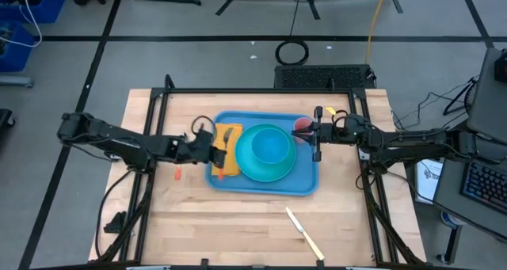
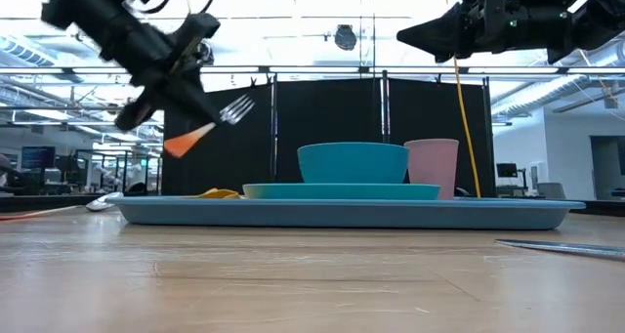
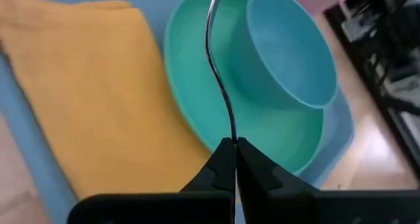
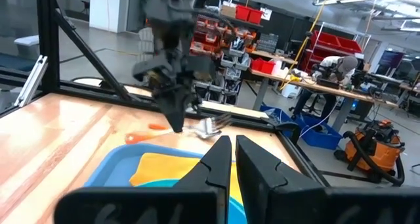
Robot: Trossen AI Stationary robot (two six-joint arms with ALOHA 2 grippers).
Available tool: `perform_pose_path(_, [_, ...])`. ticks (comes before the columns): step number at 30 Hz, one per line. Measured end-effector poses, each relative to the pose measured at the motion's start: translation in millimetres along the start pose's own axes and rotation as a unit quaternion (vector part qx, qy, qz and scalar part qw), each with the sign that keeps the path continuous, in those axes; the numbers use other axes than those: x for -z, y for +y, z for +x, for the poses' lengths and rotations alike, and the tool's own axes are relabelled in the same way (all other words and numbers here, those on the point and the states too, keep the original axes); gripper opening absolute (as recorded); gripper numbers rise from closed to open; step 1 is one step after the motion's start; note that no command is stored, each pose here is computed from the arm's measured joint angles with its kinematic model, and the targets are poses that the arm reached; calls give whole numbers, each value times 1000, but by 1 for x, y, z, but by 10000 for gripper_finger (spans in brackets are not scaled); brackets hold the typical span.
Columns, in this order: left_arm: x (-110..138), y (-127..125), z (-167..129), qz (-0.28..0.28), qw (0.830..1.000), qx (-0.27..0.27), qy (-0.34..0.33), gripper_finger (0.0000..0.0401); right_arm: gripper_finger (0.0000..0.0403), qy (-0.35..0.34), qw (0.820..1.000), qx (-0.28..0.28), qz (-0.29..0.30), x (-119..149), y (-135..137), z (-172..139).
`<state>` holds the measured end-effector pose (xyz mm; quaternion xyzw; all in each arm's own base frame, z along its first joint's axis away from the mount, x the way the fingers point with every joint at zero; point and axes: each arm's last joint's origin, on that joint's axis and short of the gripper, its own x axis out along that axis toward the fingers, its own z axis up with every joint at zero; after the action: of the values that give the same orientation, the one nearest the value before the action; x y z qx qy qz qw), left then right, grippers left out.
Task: Set up tray
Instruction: Put the orange fork on the yellow napkin on the blue serving tray
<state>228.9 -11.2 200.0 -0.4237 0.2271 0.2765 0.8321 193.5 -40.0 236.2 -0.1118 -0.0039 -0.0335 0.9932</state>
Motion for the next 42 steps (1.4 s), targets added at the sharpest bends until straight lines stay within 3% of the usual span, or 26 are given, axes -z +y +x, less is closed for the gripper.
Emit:
perform_pose_path(4, [1,32,-1,-47,999,22,-8,0,13,2,1000,0,0,1,0,1])
perform_pose_path(10, [-3,59,1,-93,988,116,-35,0,13,3,1000,-1,0,2,0,2])
perform_pose_path(19, [-7,98,7,-141,984,108,-20,0,13,5,1000,-1,-3,5,0,6])
perform_pose_path(25, [-15,103,7,-129,983,133,-8,0,13,7,1000,-2,-2,8,0,9])
perform_pose_path(42, [-14,119,29,-149,985,87,16,0,13,0,1000,0,-5,8,0,11])
